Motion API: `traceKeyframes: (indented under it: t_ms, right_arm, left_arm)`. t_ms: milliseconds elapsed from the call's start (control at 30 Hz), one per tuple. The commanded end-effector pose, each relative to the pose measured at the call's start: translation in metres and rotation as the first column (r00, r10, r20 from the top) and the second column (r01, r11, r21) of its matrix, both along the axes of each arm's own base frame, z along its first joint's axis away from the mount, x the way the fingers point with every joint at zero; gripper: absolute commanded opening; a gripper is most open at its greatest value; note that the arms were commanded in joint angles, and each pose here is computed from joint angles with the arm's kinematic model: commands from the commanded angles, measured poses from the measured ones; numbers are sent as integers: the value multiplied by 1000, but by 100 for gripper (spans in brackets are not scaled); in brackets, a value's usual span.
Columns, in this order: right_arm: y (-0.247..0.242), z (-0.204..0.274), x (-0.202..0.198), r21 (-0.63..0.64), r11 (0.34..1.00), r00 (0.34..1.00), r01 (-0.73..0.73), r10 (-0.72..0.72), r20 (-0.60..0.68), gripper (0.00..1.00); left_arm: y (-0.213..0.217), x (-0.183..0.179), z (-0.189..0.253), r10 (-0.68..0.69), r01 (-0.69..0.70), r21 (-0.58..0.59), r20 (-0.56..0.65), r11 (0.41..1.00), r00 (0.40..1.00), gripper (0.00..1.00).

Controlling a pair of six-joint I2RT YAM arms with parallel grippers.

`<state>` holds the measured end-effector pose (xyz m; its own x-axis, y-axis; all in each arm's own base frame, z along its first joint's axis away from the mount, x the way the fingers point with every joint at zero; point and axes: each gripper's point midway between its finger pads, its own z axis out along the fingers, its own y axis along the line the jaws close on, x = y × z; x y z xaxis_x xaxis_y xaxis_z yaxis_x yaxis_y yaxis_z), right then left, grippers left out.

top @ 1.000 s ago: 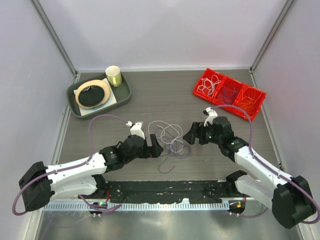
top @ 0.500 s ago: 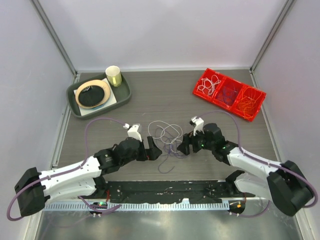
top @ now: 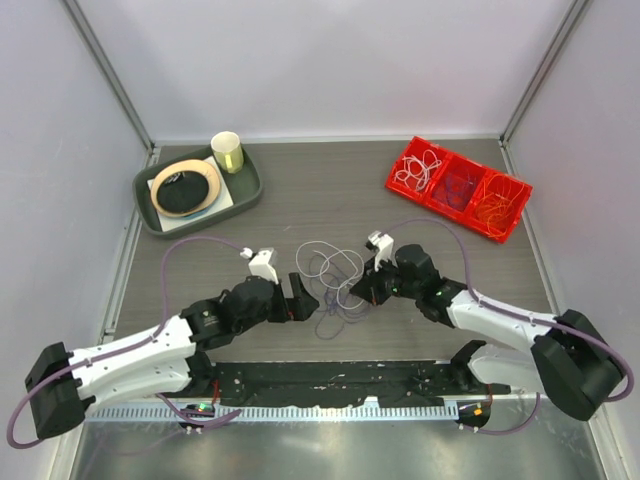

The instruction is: Untangle the cables

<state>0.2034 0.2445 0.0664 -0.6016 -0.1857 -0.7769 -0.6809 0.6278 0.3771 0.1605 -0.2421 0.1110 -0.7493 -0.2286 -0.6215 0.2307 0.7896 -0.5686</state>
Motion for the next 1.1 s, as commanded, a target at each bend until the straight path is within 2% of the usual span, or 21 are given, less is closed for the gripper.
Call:
traceKeyframes:
  t_ms: [0, 100, 133, 200, 333, 400, 433, 500, 533, 667, 700, 733, 833, 967, 1067]
  right_arm:
    - [22, 88, 14, 176, 984, 992, -1, -21, 123, 1]
    - [30, 139, 6, 264, 964, 983, -42, -7, 181, 1]
    - [28, 171, 6, 315, 948, 973, -45, -30, 230, 1]
    - [24, 200, 6, 354, 935, 966, -20, -72, 247, 1]
    - [8, 303, 15, 505, 863, 900, 11, -229, 372, 1]
    - [6, 330, 19, 530, 848, 885, 19, -262, 386, 1]
    - [3, 366, 14, 562, 827, 867, -10, -273, 417, 1]
    - [10, 380, 18, 561, 828, 874, -21, -258, 413, 1]
    - [8, 406, 14, 586, 809, 864, -41, -266, 427, 1]
    - [13, 438, 19, 616, 787, 869, -42, -275, 411, 1]
    - [16, 432, 23, 602, 798, 883, -22, -267, 386, 1]
    - [17, 440, 22, 609, 792, 879, -35, -265, 396, 1]
    - [15, 451, 26, 618, 786, 869, -20, -291, 399, 1]
    - [9, 457, 35, 609, 793, 849, 22, -337, 407, 1]
    - [2, 455, 47, 593, 801, 821, 84, -394, 414, 1]
  left_arm:
    - [9, 6, 14, 34, -35, 1, 53, 999, 998, 100]
    - [14, 10, 25, 48, -48, -12, 96, 999, 994, 100]
    - [14, 10, 27, 44, -43, -14, 108, 999, 993, 100]
    - [16, 11, 35, 42, -38, -32, 144, 999, 989, 100]
    - [13, 13, 47, 31, -14, -83, 205, 996, 978, 100]
    - [11, 15, 56, 27, 0, -107, 252, 994, 967, 100]
    - [11, 17, 62, 28, 3, -112, 274, 994, 961, 100]
    - [10, 22, 77, 34, 8, -124, 331, 992, 943, 100]
    - [10, 24, 82, 34, 12, -127, 354, 992, 935, 100]
    - [2, 33, 114, 20, 48, -132, 472, 990, 881, 100]
    - [-2, 33, 117, -3, 73, -118, 503, 990, 864, 100]
    - [-4, 36, 127, -20, 92, -101, 560, 991, 828, 100]
    - [-4, 48, 132, 5, 39, -64, 578, 997, 816, 100]
    - [-21, 48, 139, -75, 117, -26, 631, 993, 772, 100]
    - [-24, 55, 125, -84, 91, 18, 608, 996, 790, 100]
